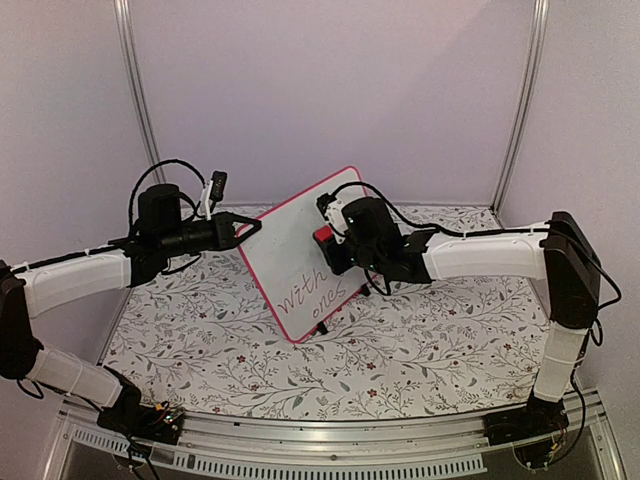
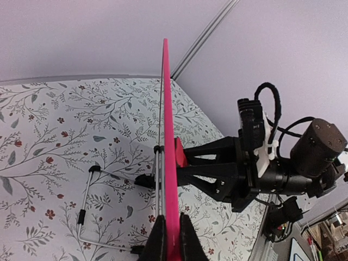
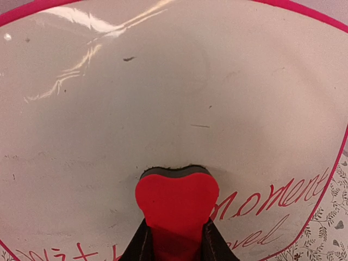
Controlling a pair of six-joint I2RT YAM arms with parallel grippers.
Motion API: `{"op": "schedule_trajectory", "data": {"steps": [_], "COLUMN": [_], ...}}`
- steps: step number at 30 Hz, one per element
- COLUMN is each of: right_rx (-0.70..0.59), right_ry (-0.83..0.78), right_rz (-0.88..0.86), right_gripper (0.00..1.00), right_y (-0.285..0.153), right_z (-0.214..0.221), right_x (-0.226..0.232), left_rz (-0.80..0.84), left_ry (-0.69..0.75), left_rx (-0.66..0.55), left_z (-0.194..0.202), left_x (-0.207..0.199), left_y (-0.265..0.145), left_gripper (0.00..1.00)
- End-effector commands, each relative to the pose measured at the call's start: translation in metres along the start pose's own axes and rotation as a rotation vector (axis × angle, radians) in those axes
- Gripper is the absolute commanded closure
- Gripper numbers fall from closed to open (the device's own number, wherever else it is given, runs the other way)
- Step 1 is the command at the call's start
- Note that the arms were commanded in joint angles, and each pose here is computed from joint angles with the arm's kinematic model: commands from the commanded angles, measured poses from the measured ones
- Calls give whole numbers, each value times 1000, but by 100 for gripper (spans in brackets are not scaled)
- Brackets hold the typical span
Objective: Erase the whiteboard
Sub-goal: Erase the whiteboard at the center of the board.
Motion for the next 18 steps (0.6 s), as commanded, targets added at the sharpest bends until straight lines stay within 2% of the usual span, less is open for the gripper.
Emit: {"op": "schedule_trajectory", "data": {"steps": [1, 7, 18], "right_rx": [-8, -5, 94], "right_ry": [-8, -17, 10], "right_rz": [17, -20, -24], "right_gripper": [76, 76, 77], "right_y": [12, 13, 11], "right_z": [-7, -6, 47], "right_x": [-2, 1, -3], "left_rz": [144, 142, 145], "left_ry": [19, 20, 17], "left_rx": [16, 14, 17], "left_z": [-2, -3, -2], "left_x": [-22, -22, -22], "left_y": [-4, -5, -4], "left_gripper": [100, 100, 100]}}
Point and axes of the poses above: each gripper's point midway between its finger pads, its own y axis out along the fingers, its own x axis along the line the jaws close on, z = x × y, the point moved 10 cm from there along -y, back along the fingers, and after that the axes turned 1 degree about y, right-handed, at the moved point
